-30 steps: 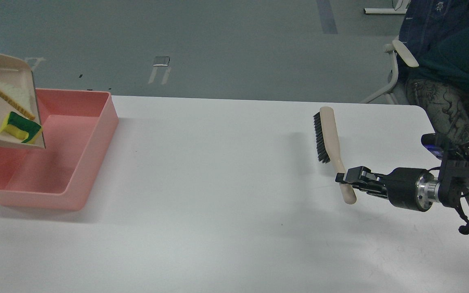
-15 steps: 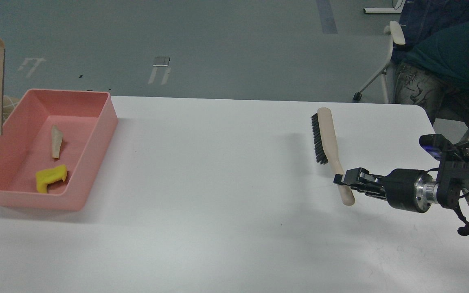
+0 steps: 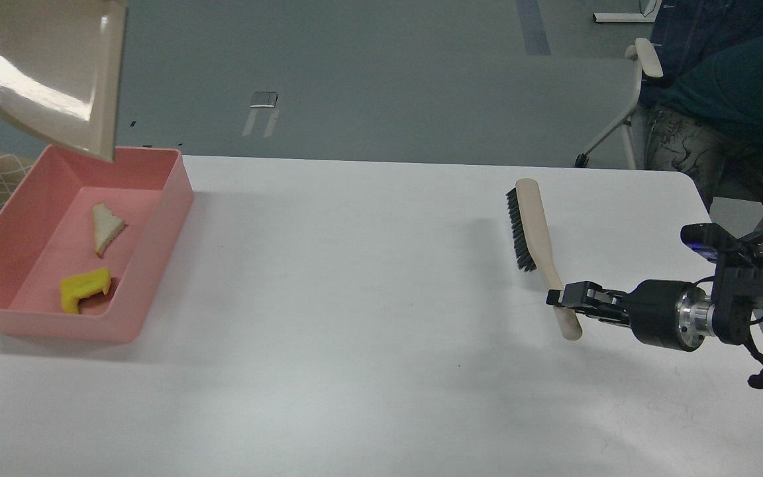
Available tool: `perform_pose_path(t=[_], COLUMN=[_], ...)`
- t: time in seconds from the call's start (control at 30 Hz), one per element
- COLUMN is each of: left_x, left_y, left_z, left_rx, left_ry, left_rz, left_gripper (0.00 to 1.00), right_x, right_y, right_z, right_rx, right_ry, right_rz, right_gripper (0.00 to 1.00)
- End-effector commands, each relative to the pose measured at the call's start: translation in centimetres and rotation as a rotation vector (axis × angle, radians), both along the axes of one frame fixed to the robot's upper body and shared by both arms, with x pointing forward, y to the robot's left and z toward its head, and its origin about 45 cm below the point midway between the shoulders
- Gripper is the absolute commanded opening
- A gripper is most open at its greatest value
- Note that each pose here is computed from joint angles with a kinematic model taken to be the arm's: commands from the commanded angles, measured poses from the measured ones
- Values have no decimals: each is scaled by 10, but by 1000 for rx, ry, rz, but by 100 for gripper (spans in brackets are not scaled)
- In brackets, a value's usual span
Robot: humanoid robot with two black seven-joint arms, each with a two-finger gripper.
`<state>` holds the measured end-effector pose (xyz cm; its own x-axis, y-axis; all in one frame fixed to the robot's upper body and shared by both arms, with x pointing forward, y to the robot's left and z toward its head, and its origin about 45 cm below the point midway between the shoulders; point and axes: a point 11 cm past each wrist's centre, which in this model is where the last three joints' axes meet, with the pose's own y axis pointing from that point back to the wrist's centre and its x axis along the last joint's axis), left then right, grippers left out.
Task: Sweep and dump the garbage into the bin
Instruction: 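Lower the dustpan back onto the table with the left gripper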
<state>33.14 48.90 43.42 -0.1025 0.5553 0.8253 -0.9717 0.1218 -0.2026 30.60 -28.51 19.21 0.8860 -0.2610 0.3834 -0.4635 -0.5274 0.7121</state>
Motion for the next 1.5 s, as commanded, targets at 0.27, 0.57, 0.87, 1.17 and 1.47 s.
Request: perform_pose_path(t=[0.27, 0.57, 0.87, 1.17, 1.47], left_x=[48, 49, 40, 29, 16], left_y=[-118, -220, -229, -207, -205], left_z=[-100, -180, -234, -276, -294], left_rx=[-417, -668, -717, -651, -654], left_ry=[158, 309, 357, 349, 365], left_rz=[-198, -302, -158, 29, 77], left_gripper=[0, 0, 0, 0, 0], right_x=[1, 1, 1, 1, 0], right_y=[-2, -1, -2, -2, -2], right_z=[1, 1, 0, 1, 0], right_rx=[-6, -13, -15, -14, -15], right_ry=[-4, -13, -10, -12, -9], right_rz=[-1, 7, 7, 6, 7], right_gripper=[0, 0, 0, 0, 0])
